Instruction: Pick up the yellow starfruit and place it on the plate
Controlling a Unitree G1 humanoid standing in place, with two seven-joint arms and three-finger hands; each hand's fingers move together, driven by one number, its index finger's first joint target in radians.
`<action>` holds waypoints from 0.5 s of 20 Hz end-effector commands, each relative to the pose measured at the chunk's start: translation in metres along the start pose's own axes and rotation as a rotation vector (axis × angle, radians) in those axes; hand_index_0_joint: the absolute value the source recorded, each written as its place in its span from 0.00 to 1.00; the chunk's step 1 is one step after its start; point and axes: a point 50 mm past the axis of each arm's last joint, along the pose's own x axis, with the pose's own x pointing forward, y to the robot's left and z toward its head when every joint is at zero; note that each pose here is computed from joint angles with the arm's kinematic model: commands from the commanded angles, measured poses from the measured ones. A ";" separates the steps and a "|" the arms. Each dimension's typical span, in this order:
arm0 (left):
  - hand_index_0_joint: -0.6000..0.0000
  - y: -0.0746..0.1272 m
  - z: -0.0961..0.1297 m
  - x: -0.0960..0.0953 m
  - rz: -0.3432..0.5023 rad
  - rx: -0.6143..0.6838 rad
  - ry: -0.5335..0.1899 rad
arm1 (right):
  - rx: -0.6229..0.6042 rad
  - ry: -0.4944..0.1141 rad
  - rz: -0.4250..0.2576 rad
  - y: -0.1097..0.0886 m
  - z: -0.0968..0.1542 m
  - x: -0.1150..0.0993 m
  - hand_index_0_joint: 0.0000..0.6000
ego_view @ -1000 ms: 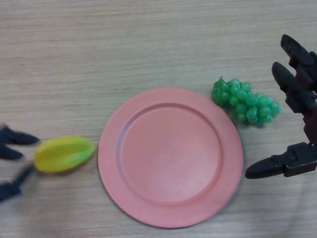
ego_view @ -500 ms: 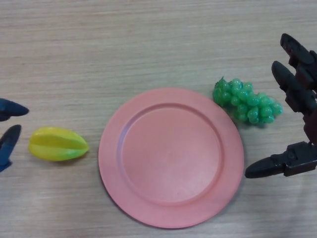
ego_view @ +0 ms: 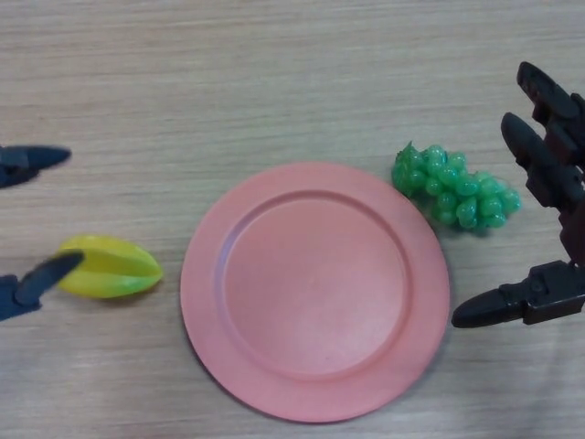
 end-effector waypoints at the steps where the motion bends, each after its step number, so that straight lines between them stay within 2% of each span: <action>1: 1.00 0.035 0.013 0.007 0.121 0.129 -0.092 | -0.081 -0.181 -0.049 -0.016 0.029 -0.003 0.00; 7: 1.00 0.022 0.012 0.017 -0.030 0.233 -0.059 | -0.074 -0.183 -0.054 -0.019 0.028 -0.004 0.00; 10: 1.00 0.014 0.010 0.023 -0.103 0.292 -0.066 | -0.071 -0.193 -0.060 -0.021 0.029 -0.005 0.00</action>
